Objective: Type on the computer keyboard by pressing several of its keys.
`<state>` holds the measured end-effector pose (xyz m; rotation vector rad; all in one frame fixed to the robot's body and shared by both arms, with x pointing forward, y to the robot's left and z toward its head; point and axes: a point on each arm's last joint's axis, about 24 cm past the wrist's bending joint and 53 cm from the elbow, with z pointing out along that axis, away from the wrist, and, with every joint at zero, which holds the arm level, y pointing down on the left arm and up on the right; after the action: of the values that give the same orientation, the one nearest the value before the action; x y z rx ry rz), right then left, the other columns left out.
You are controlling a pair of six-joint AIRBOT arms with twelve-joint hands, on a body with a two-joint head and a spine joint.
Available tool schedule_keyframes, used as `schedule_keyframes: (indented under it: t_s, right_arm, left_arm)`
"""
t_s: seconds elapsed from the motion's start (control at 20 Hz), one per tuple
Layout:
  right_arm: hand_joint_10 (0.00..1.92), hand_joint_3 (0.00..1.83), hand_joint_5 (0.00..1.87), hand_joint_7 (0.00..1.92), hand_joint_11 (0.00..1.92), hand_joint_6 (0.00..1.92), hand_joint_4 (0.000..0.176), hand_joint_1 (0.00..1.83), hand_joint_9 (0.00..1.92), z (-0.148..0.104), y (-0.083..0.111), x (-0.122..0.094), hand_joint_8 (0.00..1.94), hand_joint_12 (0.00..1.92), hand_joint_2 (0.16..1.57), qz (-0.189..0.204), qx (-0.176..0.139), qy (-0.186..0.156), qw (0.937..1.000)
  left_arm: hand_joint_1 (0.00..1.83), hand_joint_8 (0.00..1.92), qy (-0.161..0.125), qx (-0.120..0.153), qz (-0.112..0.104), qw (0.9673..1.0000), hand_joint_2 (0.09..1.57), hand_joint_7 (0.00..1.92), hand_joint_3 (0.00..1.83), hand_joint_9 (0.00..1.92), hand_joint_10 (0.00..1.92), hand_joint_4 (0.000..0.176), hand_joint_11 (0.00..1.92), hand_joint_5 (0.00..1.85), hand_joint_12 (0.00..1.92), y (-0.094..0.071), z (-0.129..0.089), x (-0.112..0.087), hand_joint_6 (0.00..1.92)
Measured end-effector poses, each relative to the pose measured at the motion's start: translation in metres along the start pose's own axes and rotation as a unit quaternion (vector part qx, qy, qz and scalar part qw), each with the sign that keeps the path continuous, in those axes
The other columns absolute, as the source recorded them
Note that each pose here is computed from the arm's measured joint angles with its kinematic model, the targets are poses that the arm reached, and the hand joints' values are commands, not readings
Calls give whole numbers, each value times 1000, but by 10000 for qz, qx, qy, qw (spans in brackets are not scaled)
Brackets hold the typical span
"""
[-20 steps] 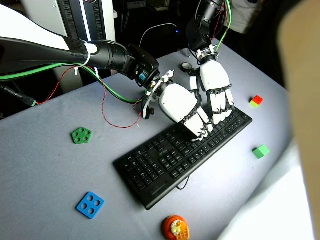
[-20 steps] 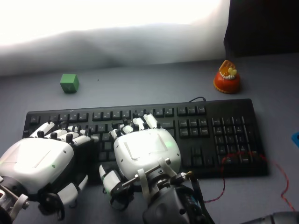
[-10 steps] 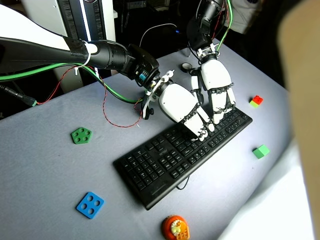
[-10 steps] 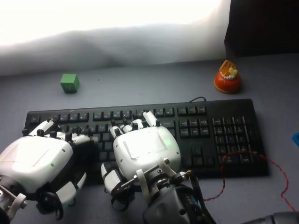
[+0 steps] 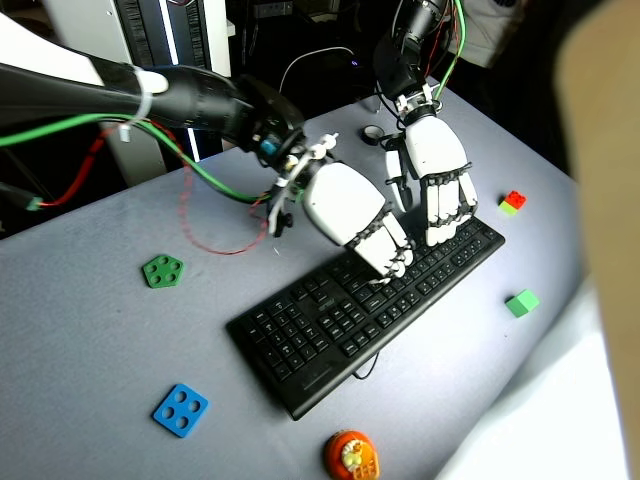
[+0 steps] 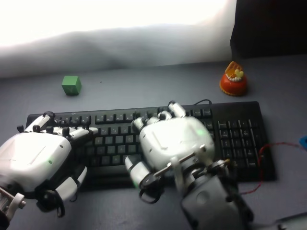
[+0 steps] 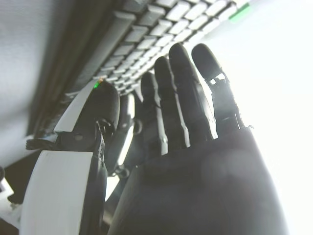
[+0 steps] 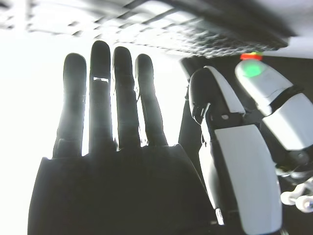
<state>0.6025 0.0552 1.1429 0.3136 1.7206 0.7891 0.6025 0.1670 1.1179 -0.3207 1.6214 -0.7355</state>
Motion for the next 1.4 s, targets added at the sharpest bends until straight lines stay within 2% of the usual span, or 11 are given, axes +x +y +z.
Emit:
schedule_keyframes:
  t_s: [0.2,0.5,0.8,0.9,1.0,1.05,1.1,1.15,1.3,1.35,1.4]
  right_arm:
    - [678,2,305,438,0,276,0,380,275,-12,4,-38,2,1616,1363,33,-184,-123,9998]
    - [707,0,339,474,0,300,0,445,268,-33,5,-63,11,1637,1340,42,-349,-54,9994]
    - [701,0,342,466,0,300,0,474,260,-34,-3,-69,5,1620,1330,207,-281,-53,9994]
    - [698,0,343,464,0,299,0,474,257,-35,-2,-68,4,1621,1332,210,-293,-37,9993]
    - [694,1,340,463,0,294,0,450,258,-36,-1,-66,2,1626,1341,215,-312,-12,9993]
    - [691,5,342,463,0,294,0,418,253,-36,-1,-65,4,1622,1352,223,-312,9,9993]
    - [691,5,342,463,0,294,0,418,253,-36,-1,-65,4,1622,1352,227,-308,13,9993]
    - [694,0,360,473,0,298,0,459,259,-36,-1,-65,7,1622,1342,229,-303,10,9993]
    - [696,3,352,462,0,293,0,426,253,-36,-1,-65,1,1624,1350,220,-319,5,9992]
    - [698,4,351,467,0,292,0,423,252,-36,-1,-65,3,1619,1352,220,-320,2,9992]
    - [698,4,351,467,0,292,0,423,252,-36,-1,-65,3,1619,1352,212,-321,7,9993]
  left_arm:
    - [464,1,-244,257,105,9993,1437,419,75,439,16,0,0,287,1184,-13,-1,-10,2]
    - [467,3,-174,409,17,9990,1465,438,21,440,9,0,0,299,1143,-31,-2,12,2]
    - [496,4,-179,406,25,9990,1467,454,5,441,7,0,0,309,1135,-26,9,26,4]
    - [548,6,-252,386,33,9989,1451,465,0,449,9,0,0,323,1140,-23,16,25,9]
    - [1023,19,-347,407,47,9986,1276,459,0,440,14,0,0,356,1135,-22,24,22,30]
    - [1425,0,-392,437,61,9983,1117,387,0,351,1,0,0,363,1047,-24,29,20,18]
    - [1425,0,-429,464,67,9980,1117,387,0,351,1,0,0,363,1047,-25,31,18,18]
    - [1732,0,-447,485,77,9978,1189,337,0,286,0,2,0,318,927,-26,32,17,2]
    - [1779,2,-460,471,80,9978,1204,324,0,261,3,0,0,290,886,-25,33,15,1]
    - [1465,3,-449,439,65,9980,1146,328,0,282,12,3,0,285,892,-23,34,16,0]
    - [1465,3,-448,437,67,9980,1146,328,0,282,12,3,0,285,892,-23,34,16,0]
